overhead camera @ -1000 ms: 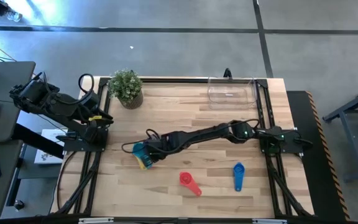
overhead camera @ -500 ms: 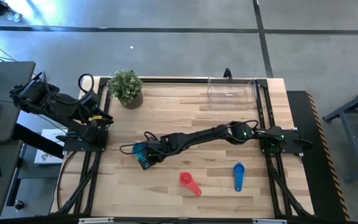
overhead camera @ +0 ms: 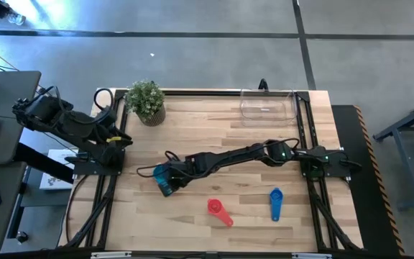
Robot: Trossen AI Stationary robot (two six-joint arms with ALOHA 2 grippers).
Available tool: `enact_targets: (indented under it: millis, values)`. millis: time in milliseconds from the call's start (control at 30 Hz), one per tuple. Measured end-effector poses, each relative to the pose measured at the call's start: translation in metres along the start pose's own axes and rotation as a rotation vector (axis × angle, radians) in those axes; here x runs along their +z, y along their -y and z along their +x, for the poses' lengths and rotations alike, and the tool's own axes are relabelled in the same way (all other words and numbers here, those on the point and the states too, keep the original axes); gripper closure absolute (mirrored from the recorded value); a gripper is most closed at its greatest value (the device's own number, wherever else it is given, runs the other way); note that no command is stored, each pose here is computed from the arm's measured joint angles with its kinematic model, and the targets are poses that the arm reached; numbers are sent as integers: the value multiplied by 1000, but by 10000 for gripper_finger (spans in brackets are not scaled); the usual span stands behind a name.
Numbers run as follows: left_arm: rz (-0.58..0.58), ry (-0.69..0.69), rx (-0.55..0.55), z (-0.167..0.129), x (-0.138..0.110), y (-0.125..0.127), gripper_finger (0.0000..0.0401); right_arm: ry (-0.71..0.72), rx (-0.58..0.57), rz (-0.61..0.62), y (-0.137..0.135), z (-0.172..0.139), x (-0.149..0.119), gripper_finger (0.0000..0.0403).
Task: Nest measuring cups in basket
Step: Adjust the nested measuring cups
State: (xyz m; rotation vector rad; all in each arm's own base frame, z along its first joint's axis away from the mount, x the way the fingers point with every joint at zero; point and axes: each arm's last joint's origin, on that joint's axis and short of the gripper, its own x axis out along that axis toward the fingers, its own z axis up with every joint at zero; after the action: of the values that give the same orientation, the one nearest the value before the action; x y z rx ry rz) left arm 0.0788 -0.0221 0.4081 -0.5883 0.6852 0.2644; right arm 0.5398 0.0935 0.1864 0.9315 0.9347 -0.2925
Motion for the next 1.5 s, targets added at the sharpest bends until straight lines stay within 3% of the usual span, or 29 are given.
enact_targets:
  millis: [167, 300, 433, 600, 900, 1067, 1233, 1500]
  values:
    - [-52, -20, 26, 0, -2, -3, 311, -18, 4, -46, 3, -6, 8, 328]
    - [-101, -73, 105, -1, -8, -10, 311, -10, 19, -102, -2, -34, 21, 328]
    - [-171, -117, 212, -1, -13, -18, 311, 27, -24, -172, -6, -73, 28, 328]
    - [-210, -95, 226, 11, -15, -14, 311, 124, -102, -237, -9, -135, 37, 328]
    - [-298, -178, 409, 58, -43, -23, 311, 298, -134, -317, -4, -237, 53, 328]
    - [-379, -239, 481, 83, -61, -30, 311, 349, -173, -349, 4, -275, 56, 328]
    - [-440, -290, 506, 108, -79, -36, 311, 358, -218, -364, 14, -299, 56, 328]
    - [-537, -344, 498, 146, -98, -37, 311, 318, -275, -379, 28, -311, 59, 328]
